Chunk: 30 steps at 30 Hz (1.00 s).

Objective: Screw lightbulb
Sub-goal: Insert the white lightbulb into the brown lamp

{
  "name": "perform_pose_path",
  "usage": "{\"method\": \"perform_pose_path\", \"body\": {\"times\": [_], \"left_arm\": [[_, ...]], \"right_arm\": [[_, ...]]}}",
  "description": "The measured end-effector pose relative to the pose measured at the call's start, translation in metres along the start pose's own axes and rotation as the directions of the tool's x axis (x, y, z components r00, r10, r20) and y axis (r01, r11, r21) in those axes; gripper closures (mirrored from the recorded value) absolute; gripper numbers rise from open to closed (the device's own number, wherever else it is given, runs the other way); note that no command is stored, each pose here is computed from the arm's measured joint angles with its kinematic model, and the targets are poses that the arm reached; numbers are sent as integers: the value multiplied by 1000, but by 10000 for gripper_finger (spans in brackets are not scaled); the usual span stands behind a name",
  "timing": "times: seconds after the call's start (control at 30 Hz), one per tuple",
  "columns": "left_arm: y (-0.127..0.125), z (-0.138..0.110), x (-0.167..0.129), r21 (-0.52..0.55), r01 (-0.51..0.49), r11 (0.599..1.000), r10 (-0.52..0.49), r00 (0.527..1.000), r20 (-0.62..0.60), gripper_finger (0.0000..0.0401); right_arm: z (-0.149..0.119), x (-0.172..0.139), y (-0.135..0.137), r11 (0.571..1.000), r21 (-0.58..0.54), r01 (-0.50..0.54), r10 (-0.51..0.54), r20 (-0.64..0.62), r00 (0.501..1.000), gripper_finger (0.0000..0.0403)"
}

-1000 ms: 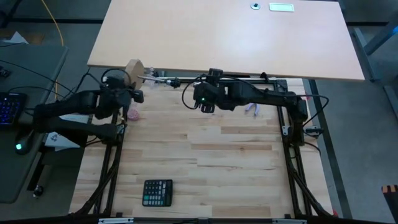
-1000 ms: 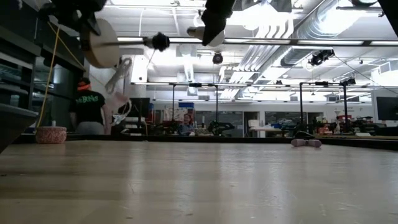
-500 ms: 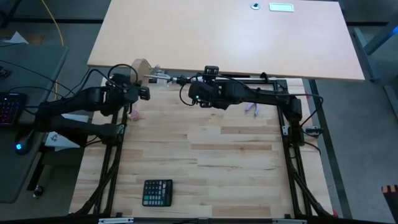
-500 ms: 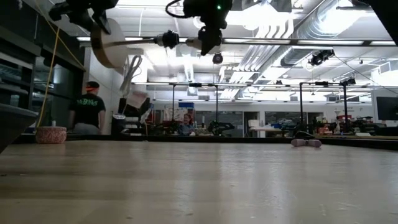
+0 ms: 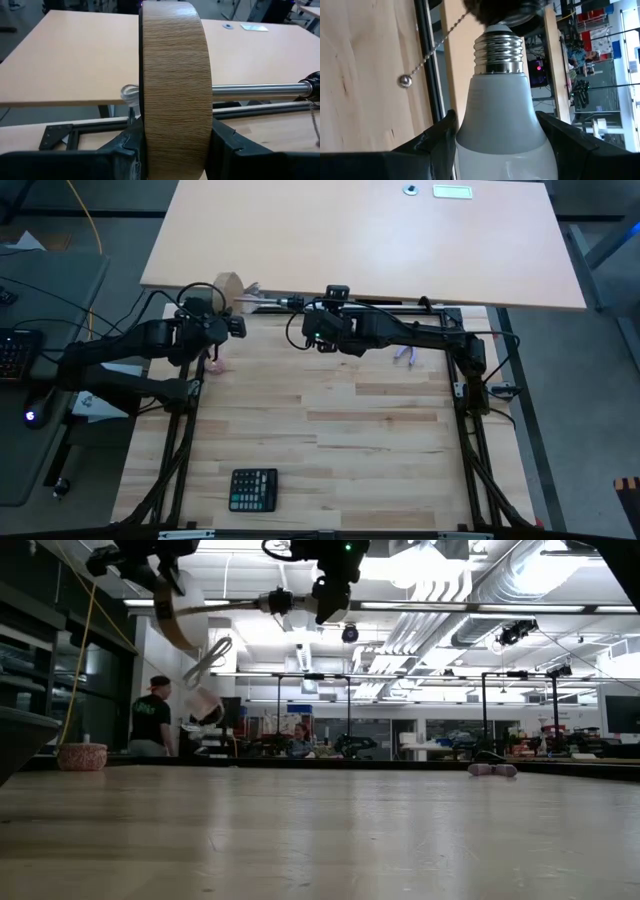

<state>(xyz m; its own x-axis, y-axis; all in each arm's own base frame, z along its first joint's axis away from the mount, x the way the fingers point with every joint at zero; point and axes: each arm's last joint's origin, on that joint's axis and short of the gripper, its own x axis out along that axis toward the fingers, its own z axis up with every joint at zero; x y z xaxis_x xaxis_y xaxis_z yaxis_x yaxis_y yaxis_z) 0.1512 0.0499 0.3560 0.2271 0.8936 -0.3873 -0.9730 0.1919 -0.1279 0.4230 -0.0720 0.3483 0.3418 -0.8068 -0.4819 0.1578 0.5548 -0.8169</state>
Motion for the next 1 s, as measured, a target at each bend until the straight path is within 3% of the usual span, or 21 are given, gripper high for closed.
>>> {"method": "perform_pose_path", "body": {"times": [0.3,1.0], "left_arm": [[0,0,0,30,2,1000,-2,1000,-2,282],[-10,1,2,52,58,997,-58,998,-2,282]], "right_arm": [[-2,0,1,996,-83,-11,10,-16,1000,169],[-2,0,0,997,-79,-11,10,-14,1000,169]]}}
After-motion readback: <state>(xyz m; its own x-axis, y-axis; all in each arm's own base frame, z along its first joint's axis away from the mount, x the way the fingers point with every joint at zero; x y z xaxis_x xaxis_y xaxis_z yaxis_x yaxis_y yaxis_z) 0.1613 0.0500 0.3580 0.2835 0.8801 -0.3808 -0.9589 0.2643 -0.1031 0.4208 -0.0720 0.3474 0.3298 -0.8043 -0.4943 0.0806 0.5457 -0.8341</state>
